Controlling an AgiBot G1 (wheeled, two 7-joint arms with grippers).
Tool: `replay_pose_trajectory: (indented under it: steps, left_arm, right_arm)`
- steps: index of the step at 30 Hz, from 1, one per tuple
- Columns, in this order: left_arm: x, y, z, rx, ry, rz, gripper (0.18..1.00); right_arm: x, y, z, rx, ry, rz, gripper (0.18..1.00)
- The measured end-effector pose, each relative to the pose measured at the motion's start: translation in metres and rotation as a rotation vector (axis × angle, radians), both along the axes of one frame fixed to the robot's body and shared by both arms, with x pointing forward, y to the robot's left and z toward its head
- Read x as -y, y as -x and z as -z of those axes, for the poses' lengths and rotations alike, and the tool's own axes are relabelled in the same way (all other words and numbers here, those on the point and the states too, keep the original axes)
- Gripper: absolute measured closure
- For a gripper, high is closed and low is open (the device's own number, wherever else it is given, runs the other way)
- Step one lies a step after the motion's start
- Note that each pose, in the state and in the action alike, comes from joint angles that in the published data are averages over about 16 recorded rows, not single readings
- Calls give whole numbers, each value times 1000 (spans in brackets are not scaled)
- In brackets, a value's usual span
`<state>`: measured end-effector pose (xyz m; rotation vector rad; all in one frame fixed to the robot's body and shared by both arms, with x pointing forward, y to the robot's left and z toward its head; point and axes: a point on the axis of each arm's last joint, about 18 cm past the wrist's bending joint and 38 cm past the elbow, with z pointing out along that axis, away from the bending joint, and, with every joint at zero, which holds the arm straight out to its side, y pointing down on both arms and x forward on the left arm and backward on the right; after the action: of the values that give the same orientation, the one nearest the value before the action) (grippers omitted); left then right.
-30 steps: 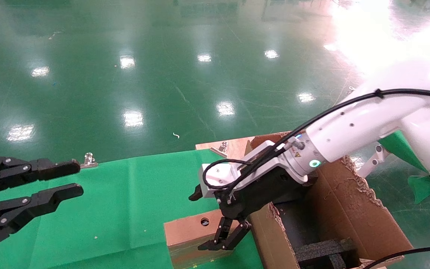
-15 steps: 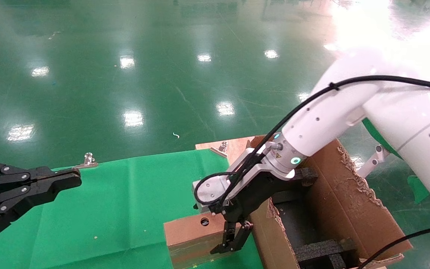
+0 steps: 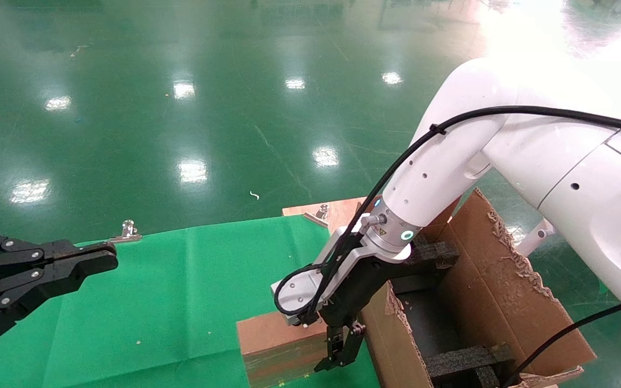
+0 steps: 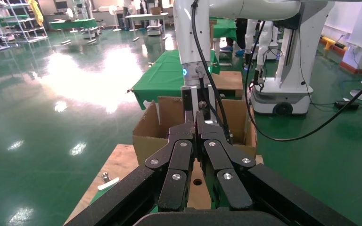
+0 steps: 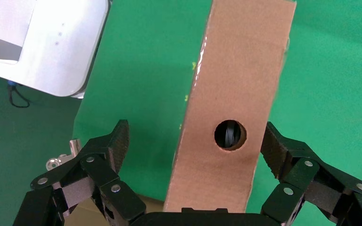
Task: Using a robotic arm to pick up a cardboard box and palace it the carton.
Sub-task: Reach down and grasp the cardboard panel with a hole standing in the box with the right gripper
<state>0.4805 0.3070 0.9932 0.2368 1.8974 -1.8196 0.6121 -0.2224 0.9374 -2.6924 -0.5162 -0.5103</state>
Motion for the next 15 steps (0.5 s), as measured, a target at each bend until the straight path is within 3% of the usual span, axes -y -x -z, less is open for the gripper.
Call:
replay_pose_trajectory:
  steps: [9, 15]
  left_arm:
    - [0, 0, 0, 0, 0, 0, 953]
    - [0, 0, 0, 0, 0, 0, 881]
  right_arm:
    - [-1, 0, 0, 4, 17, -6, 201]
    - [0, 0, 0, 3, 9, -4, 248]
